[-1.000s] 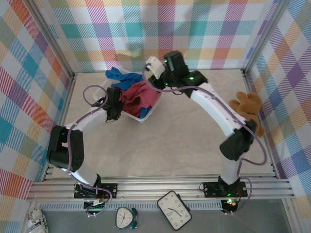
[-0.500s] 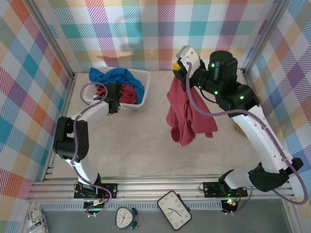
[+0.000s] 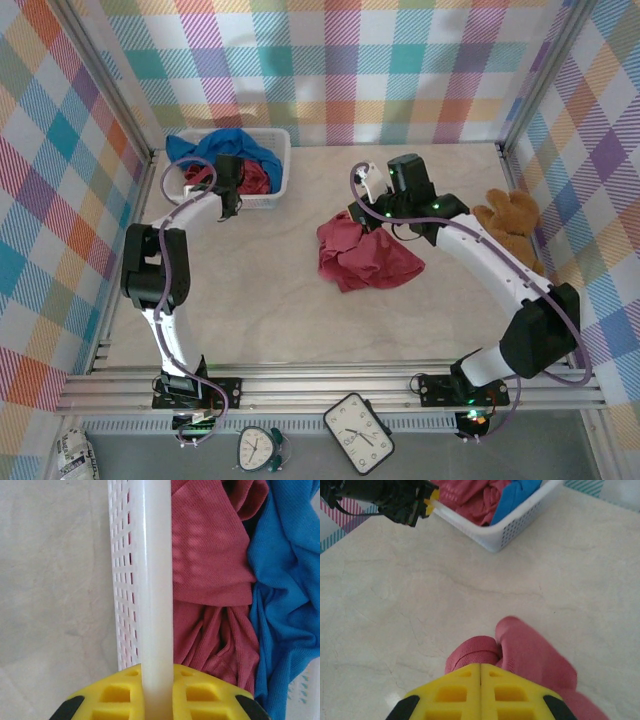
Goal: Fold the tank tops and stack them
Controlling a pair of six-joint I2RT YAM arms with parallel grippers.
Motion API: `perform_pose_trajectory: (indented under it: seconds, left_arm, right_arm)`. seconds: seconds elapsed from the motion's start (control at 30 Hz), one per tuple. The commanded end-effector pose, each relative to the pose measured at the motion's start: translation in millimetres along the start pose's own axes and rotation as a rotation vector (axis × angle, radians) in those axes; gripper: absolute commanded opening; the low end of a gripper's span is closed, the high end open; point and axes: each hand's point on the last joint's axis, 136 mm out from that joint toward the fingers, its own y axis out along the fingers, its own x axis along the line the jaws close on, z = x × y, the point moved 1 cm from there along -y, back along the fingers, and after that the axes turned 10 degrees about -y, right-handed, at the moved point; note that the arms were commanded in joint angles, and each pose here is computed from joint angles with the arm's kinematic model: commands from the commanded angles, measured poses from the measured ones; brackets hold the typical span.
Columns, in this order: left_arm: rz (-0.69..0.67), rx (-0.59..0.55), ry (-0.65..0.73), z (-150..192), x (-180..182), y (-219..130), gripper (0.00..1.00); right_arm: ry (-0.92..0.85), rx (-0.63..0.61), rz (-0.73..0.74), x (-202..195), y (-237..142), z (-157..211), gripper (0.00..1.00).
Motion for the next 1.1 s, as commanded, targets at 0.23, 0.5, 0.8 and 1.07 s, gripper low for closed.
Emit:
perform_pose_trajectory:
  seconds: [0.23, 0.5, 0.8, 1.07]
  left_arm:
    - [0.048, 0.061, 0.194, -5.3, -21.4, 17.0, 0.50]
    - [0.189, 0.228, 0.420, 8.4, -43.7, -45.0, 0.75]
    - [0.194, 0.514, 0.951, 71.2, 24.5, -135.4, 0.86]
    - [0.156, 0.741, 1.104, 114.7, 132.9, -168.7, 0.85]
  right_arm:
    - [0.170, 0.115, 0.046, -38.8, 21.4, 58.1, 0.04]
    - [0.397, 0.337, 0.358, -99.7, -5.4, 149.4, 0.12]
    - [0.384, 0.303, 0.360, -87.2, -40.2, 154.7, 0.48]
    - [0.338, 0.146, 0.053, 3.0, -30.9, 124.4, 0.59]
